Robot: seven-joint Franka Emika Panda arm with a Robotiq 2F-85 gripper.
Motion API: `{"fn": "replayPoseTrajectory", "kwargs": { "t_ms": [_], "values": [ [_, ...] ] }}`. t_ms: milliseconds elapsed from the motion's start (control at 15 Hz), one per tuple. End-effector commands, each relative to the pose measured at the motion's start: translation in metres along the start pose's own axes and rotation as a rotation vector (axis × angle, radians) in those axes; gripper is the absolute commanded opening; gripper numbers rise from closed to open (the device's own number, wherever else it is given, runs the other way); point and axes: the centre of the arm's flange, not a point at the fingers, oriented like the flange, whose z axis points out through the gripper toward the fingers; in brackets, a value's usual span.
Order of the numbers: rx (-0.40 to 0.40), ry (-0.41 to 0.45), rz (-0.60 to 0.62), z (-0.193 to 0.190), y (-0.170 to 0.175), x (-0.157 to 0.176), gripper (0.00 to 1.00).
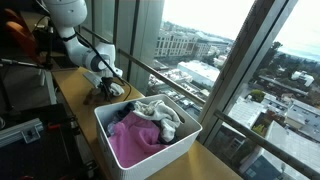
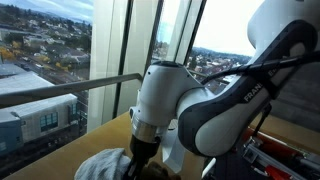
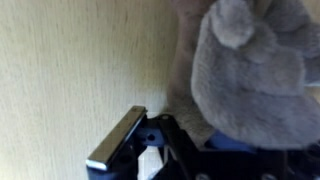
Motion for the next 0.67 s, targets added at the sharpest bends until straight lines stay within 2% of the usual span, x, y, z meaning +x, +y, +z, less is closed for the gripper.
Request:
{"fn": "replayPoseTrajectory", "kwargs": {
  "t_ms": [0,400,600],
  "values": [
    [0.000,0.014,0.016,-0.040,0.023,0.005,0.00],
    [-0.019,0.096,0.049,-0.126,0.063,0.014,0.00],
    [-0.036,0.165,0.071,-0.184,0.101,0.022,0.00]
  ]
}}
